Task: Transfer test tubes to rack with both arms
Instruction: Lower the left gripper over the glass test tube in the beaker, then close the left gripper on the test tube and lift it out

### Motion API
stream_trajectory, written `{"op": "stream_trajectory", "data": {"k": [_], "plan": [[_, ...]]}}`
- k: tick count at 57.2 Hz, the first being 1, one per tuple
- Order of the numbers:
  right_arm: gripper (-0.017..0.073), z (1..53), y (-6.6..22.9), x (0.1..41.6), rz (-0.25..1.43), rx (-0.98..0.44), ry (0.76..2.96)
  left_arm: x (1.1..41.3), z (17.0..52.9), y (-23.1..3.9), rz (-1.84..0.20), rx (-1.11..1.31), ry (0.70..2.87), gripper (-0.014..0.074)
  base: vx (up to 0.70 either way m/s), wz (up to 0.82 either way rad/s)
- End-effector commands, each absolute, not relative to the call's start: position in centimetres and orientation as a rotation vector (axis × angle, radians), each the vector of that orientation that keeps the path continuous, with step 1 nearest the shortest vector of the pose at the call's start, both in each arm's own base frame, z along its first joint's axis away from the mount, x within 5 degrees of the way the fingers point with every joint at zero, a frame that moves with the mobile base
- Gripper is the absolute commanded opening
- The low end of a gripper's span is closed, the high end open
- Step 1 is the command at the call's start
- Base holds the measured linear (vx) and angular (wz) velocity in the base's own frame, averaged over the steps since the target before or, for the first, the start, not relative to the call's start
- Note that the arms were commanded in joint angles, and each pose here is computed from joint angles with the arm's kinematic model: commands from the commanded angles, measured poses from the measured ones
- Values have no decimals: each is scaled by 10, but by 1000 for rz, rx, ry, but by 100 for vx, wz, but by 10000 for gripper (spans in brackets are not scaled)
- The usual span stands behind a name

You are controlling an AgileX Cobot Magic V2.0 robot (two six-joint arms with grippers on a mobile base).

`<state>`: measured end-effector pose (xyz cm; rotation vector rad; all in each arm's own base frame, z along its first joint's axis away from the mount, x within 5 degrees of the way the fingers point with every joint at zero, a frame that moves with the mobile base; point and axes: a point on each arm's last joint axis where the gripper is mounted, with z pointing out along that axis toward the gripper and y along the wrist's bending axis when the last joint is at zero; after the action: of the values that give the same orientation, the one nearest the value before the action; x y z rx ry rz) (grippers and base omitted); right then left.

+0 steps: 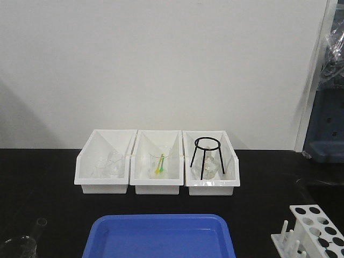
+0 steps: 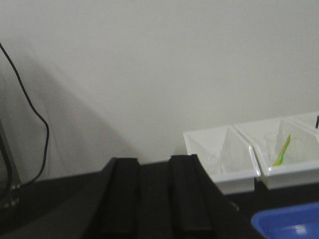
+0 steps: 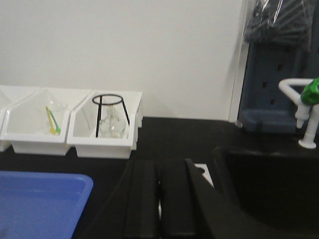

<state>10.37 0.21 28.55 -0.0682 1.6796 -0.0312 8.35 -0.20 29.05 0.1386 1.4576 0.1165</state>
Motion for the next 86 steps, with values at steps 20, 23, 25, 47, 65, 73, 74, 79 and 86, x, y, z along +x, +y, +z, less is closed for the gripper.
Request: {"op": "stream_trajectory", "data": {"k": [20,23,25,47,65,73,74,79,86], "plan": [[472,290,4,138,-23,-71,1658,132,283,-7,45,163,1571,589,0,0],[471,291,4,139,-22,-72,1653,139,279,-9,57,208,1587,589,0,0],[471,291,4,139,-24,-74,1653,145,277,-11,60,243,1588,589,0,0],[471,291,4,139,-28,-79,1650,193,236,-38,-103,479,1645,589,0,0],[471,291,4,139,-29,-80,1649,238,241,-40,-78,484,1662,589,0,0],[471,291,4,139,-29,-80,1649,257,239,-41,-84,484,1681,589,0,0],[471,291,4,139,-29,-80,1649,259,238,-41,-84,484,1683,589,0,0],[471,291,4,139,-30,-80,1649,267,232,-42,-89,486,1705,589,0,0],[471,291,4,139,-32,-84,1649,273,221,-43,-93,498,1738,589,0,0]]}}
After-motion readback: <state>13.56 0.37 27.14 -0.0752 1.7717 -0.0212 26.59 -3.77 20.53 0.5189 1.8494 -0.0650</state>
